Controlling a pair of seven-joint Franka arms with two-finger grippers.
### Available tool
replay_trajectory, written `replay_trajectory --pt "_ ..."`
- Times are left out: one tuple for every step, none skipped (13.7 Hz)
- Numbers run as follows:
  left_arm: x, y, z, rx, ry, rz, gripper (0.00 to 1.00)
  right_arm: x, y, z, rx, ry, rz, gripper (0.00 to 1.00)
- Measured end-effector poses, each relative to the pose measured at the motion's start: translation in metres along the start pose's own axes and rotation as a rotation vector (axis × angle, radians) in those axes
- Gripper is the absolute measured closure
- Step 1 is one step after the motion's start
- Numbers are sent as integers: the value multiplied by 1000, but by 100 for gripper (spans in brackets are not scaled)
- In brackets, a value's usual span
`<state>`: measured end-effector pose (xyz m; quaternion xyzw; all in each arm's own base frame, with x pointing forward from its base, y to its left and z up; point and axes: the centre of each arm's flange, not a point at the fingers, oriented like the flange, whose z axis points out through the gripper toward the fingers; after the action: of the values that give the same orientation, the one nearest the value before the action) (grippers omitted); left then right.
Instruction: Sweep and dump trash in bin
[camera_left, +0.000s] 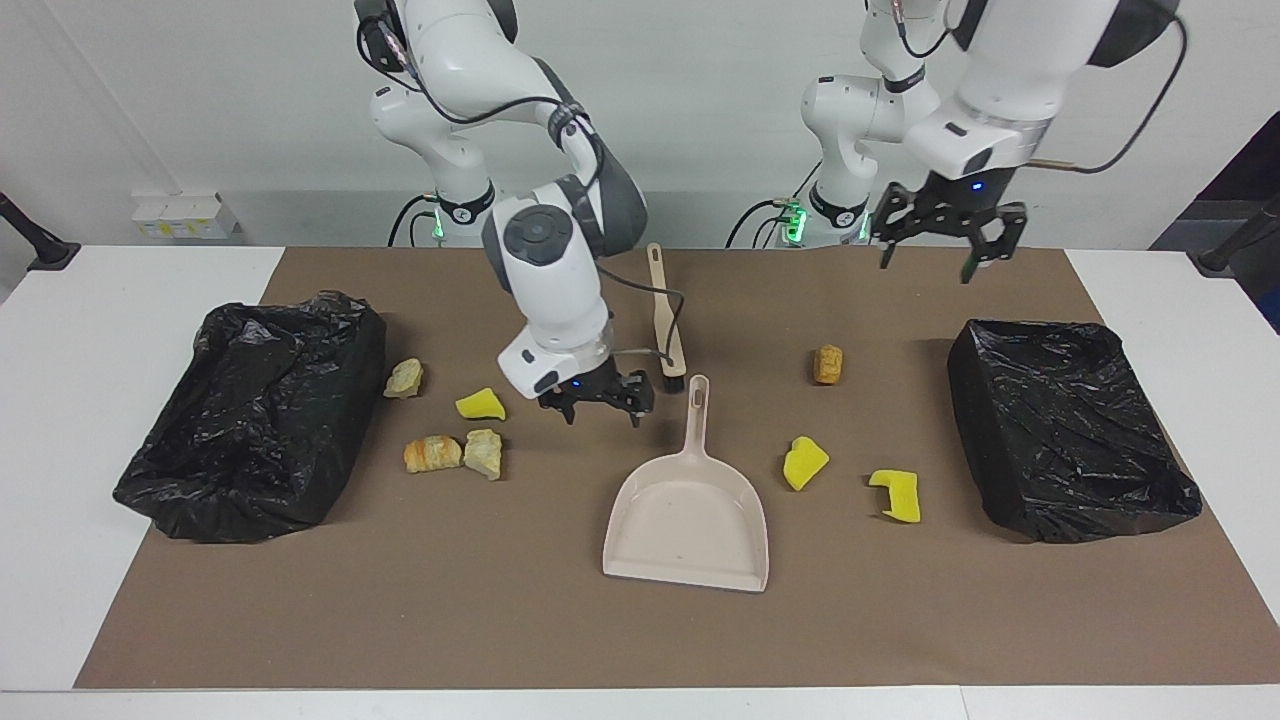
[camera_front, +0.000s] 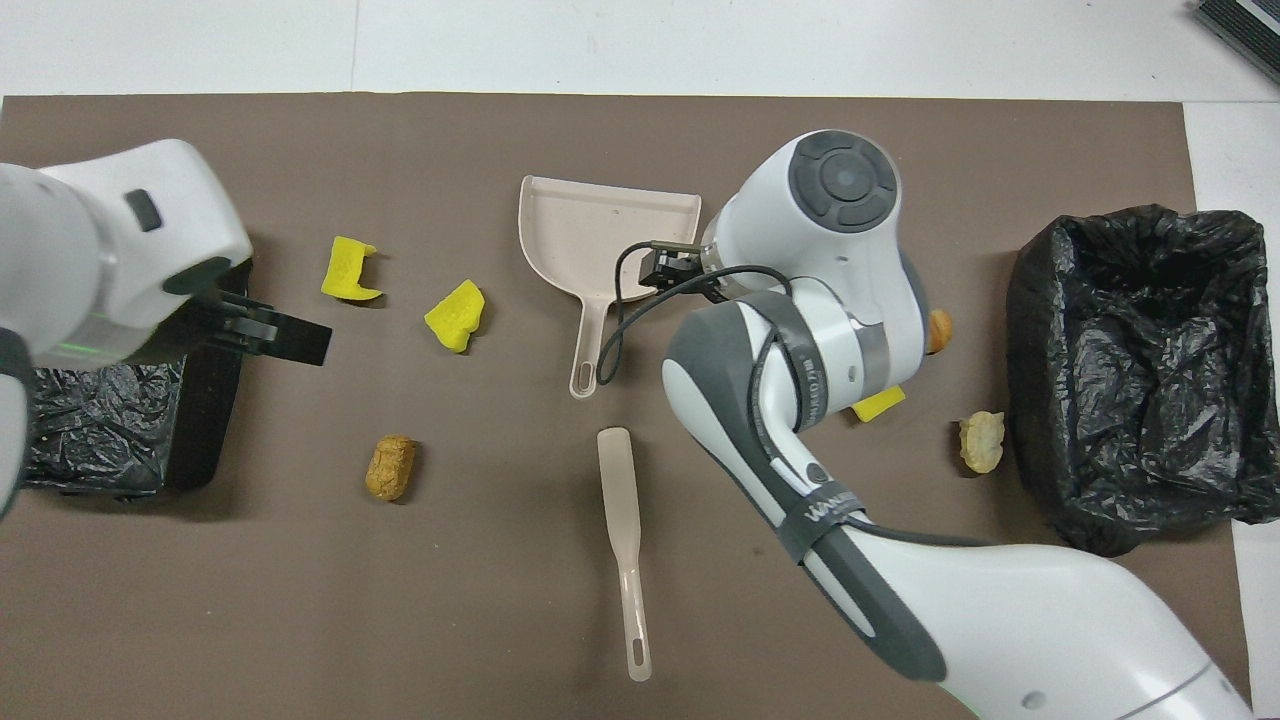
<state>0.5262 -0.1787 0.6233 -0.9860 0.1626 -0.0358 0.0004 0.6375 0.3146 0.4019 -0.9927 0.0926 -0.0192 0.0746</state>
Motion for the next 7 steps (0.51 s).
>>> replay_trajectory --pt "-1 19 12 -2 -15 -4 0 -3 -16 11 3 3 12 0" --pt "-4 37 25 -3 -29 -8 0 -5 -30 19 6 5 22 0" --pt "-10 55 35 -3 -38 -15 0 -7 -41 25 8 7 31 0" --pt "-19 72 46 -4 -38 -25 0 -8 -49 29 10 8 36 0" --pt "-31 86 56 -6 -35 -35 0 -9 -54 34 9 3 35 0" --pt "-47 100 67 -7 -36 -48 0 -13 -59 40 11 -11 29 0" --pt "-64 114 78 -7 -41 -62 0 -19 -66 46 11 -33 20 0"
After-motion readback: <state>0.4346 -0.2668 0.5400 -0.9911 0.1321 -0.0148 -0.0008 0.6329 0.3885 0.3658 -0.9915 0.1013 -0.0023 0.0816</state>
